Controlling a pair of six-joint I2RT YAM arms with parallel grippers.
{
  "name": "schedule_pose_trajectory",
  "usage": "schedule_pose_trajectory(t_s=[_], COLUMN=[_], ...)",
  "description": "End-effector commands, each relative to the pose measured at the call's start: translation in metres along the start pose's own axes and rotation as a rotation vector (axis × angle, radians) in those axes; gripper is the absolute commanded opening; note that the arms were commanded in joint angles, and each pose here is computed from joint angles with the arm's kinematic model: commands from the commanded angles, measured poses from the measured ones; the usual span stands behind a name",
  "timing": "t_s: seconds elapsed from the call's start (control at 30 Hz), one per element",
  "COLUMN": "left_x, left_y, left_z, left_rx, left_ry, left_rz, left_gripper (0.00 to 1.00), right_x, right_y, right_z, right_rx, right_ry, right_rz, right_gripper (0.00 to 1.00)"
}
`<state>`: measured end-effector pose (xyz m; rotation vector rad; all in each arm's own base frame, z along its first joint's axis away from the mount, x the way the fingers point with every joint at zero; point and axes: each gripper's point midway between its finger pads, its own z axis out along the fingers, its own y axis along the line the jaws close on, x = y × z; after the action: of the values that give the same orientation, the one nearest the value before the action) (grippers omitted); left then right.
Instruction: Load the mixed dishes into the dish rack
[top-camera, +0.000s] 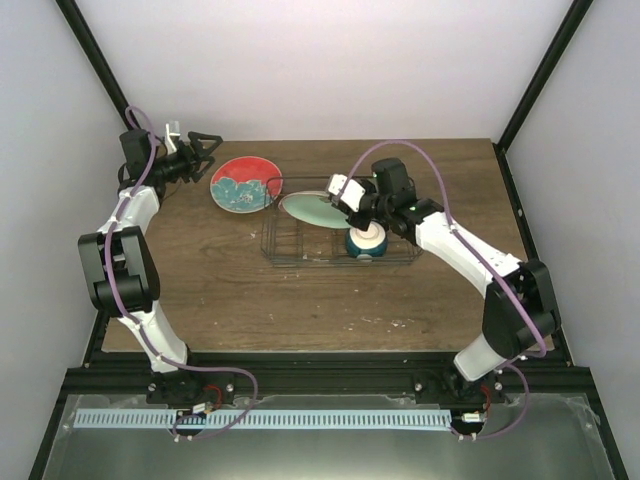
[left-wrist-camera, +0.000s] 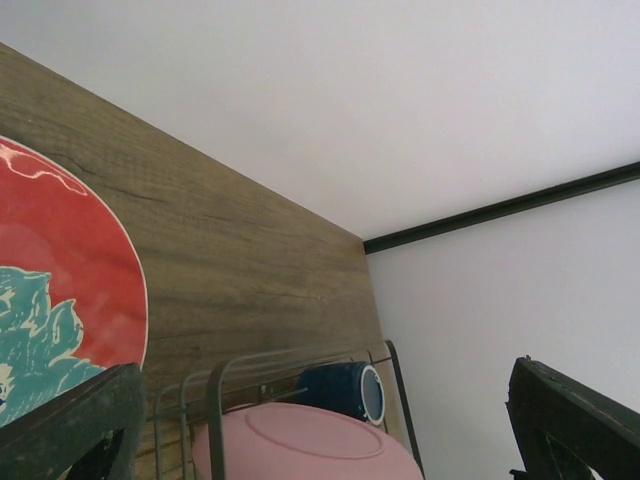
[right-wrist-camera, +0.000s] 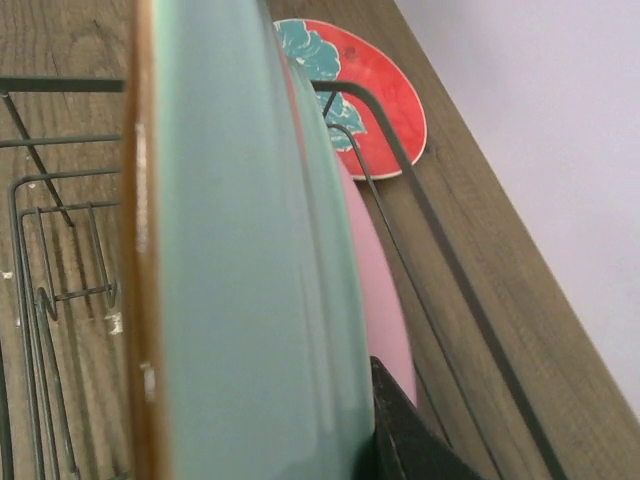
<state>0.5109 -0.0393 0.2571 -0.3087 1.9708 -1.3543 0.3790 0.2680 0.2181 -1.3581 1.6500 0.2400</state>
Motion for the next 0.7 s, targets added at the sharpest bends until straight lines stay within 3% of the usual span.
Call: schedule_pose_trajectory(t_s=[0.0, 0.4, 0.67], left_x=[-0.001, -0.008, -0.01], left_y=[0.006, 0.011, 0.016], left_z=[0.004, 0.009, 0.014], left_rx=[0.001, 0.01, 0.019], left_ry=[0.004, -0.004, -0.005], left_rz=[0.009, 0.0, -0.018], left_gripper=[1.0, 1.0, 1.0], right_x=[-0.047, -0.036, -0.032], right_y=[-0.048, -0.039, -0.025], right_z=[-0.01, 0.006, 0.013], right_rx=[0.193, 0.17, 0.126], right_ry=[-0.123, -0.119, -0.127], right_rz=[-0.166, -0.329, -0.328], right_gripper=[0.01, 0.01, 0.06])
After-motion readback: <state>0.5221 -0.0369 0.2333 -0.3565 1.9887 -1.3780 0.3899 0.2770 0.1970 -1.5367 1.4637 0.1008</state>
